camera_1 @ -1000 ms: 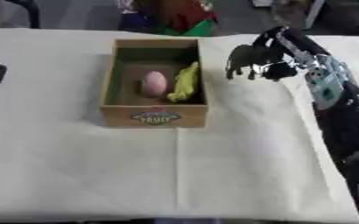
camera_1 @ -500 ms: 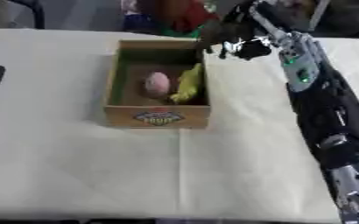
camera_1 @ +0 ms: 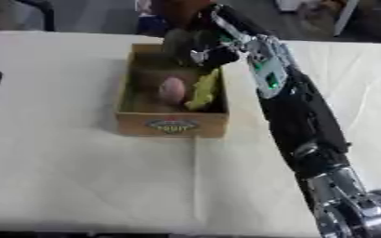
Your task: Pick up objects on the table and place them in the box.
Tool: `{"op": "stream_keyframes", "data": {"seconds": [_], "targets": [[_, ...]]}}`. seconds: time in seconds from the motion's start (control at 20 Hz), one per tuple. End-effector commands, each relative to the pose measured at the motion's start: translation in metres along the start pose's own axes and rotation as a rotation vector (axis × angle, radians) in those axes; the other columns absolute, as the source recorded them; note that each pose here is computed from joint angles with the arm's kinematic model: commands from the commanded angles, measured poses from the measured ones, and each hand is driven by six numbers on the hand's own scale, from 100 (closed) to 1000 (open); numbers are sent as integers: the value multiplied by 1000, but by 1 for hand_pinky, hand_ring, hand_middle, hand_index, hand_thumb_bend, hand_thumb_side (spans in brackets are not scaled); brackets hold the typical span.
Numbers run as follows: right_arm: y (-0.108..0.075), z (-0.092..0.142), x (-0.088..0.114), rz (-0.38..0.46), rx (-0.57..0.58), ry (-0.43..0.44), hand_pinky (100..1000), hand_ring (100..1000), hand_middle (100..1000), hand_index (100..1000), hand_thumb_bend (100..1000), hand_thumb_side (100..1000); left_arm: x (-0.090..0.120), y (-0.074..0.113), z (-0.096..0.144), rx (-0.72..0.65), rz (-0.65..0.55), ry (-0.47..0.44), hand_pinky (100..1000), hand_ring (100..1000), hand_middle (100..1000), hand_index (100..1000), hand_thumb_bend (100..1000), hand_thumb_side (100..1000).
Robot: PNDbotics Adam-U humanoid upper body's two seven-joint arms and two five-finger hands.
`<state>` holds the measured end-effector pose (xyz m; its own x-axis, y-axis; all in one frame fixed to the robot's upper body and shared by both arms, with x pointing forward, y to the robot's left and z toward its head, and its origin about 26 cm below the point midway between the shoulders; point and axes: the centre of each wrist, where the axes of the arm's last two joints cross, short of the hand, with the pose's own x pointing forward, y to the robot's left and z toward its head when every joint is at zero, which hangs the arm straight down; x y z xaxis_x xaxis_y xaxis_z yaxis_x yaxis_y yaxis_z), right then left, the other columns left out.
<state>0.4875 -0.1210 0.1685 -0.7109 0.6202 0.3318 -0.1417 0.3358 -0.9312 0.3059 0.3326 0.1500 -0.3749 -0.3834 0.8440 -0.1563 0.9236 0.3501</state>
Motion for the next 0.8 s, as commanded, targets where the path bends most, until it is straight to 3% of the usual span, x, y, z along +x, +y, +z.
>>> {"op": "stream_keyframes", "data": {"seconds": [0.05,0.2,0.35,0.55,0.8], "targets": [[9,-11,12,26,35,-11,500,388,214,462,100,214,9,1,-4,-12,0,-33,709,573,570,701,471,100],[23,-13,14,41,66,-4,555,473,330,590,100,225,9,0,-4,-16,3,-34,710,573,570,701,471,100],[25,-12,12,52,61,4,645,677,545,770,100,213,8,1,-3,-15,0,-29,713,573,570,701,470,100],[17,-8,7,50,10,22,767,862,732,870,100,159,7,1,-3,-15,-1,-24,716,574,571,702,456,100],[-7,-2,2,21,-111,12,844,959,801,898,100,100,7,1,-2,-15,-2,-21,718,575,571,703,445,100]]}}
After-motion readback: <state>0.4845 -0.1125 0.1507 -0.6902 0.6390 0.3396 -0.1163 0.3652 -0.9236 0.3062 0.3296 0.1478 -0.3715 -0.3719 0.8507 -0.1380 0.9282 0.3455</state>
